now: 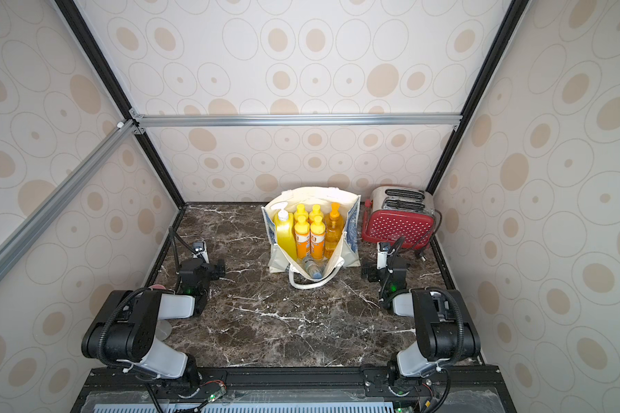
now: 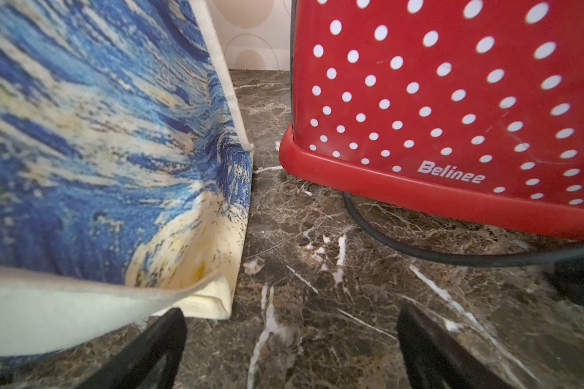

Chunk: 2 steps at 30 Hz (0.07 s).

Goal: Pack dish soap into the shopping bag
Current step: Reset both arms

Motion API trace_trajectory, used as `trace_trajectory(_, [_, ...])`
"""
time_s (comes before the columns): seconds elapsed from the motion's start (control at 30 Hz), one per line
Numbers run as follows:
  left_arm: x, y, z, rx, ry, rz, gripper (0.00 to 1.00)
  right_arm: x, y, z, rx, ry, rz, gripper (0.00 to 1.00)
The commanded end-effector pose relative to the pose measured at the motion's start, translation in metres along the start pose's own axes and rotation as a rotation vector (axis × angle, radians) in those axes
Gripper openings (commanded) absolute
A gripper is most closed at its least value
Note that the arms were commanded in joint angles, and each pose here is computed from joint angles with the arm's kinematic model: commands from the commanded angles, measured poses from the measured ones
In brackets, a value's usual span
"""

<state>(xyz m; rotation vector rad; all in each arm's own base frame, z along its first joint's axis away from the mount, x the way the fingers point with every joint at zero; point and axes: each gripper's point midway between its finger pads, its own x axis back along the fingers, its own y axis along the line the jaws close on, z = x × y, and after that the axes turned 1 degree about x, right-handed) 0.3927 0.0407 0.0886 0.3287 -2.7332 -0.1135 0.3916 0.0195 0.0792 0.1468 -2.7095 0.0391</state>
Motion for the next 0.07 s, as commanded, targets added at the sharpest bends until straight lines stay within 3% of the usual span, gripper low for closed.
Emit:
trace_trajectory(0.0, [-0.0036, 0.0018, -0.0107, 0.012, -0.016, 0.026, 0.99, -0.0019, 0.0015, -0.0065, 0.017, -0.015, -0.004, 1.00])
trace_trajectory(0.03, [-0.0040, 0.0020, -0.0115, 0.014, -0.018, 0.025, 0.99, -0.0018, 0.0014, -0.0069, 0.018, -0.016, -0.003, 1.00])
